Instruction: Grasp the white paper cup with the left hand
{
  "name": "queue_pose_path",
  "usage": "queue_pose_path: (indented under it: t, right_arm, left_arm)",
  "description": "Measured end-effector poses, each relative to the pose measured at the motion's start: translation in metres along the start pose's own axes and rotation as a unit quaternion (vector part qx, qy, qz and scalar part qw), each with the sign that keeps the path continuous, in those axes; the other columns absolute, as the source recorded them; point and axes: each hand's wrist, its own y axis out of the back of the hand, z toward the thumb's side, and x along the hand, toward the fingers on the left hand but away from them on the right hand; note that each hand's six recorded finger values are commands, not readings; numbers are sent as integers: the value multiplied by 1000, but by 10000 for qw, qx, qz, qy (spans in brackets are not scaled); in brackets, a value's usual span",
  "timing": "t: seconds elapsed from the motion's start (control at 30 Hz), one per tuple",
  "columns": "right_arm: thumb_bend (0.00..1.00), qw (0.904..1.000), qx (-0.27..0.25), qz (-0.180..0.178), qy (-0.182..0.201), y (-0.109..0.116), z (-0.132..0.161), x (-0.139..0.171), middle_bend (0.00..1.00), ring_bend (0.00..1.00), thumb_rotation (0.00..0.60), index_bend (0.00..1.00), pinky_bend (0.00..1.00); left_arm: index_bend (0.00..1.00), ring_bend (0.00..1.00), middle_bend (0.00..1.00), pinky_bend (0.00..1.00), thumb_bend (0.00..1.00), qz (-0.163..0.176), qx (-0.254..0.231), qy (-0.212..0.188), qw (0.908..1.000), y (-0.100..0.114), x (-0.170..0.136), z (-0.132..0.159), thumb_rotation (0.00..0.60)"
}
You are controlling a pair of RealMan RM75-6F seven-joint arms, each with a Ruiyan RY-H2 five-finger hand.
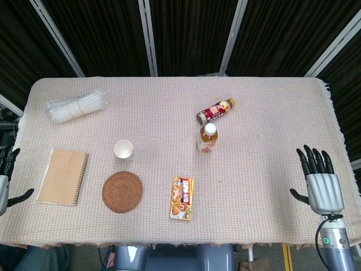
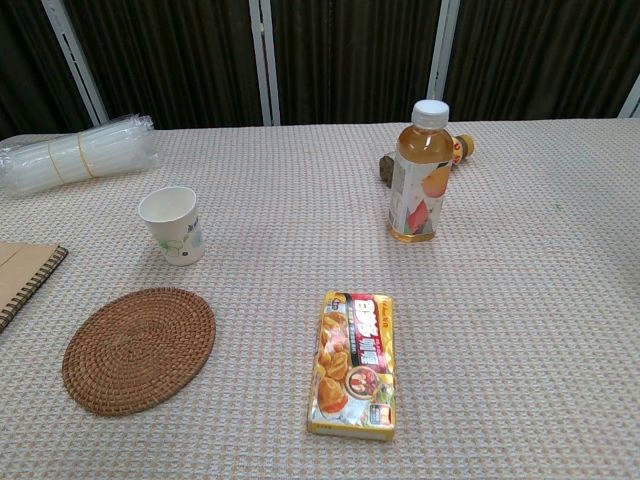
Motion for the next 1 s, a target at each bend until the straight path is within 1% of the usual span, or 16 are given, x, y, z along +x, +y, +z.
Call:
queue_pose_path:
  t: [0.2,0.33,0.43,0.5,0.6,0.7,0.83,0.93,1.0]
  right_arm:
    - [0,10000,5,50,27,-2,2,-1,0,0,600,0,0]
    - [0,9999,-35,100,48,-3,4,-2,0,0,600,0,0]
    - [0,9999,-67,126,19,-4,3,-4,0,0,600,0,0]
    - [0,9999,-59,146,-16,-5,1,-6,0,0,600,0,0]
    - [0,9998,-48,178,-77,-6,-2,-10,0,0,600,0,0]
    - [0,9997,-27,199,-159,-8,-5,-13,0,0,600,0,0]
    - [0,9994,8,232,-263,-10,-9,-17,0,0,600,0,0]
    - [0,9990,70,255,-356,-11,-14,-19,0,0,600,0,0]
    - [0,9987,106,264,-426,-12,-18,-20,0,0,600,0,0]
  left_arm:
    - [0,0,0,0,0,-19,-29,48,10000,0,-1,-4,600]
    - [0,0,0,0,0,-108,-47,75,9999,-3,1,-6,600]
    - [3,0,0,0,0,-236,-67,-14,9997,-9,10,0,600]
    - [27,0,0,0,0,-305,-81,-114,9994,-11,18,7,600]
    - [77,0,0,0,0,-509,-87,-394,9979,-20,41,26,600]
    - [98,0,0,0,0,-811,-45,-760,9938,-35,70,53,600]
    - [93,0,0,0,0,-1186,101,-1326,9840,-60,110,105,600]
    - [92,0,0,0,0,-1303,203,-1555,9790,-77,129,135,600]
    - [91,0,0,0,0,-1382,233,-1638,9765,-88,138,149,600]
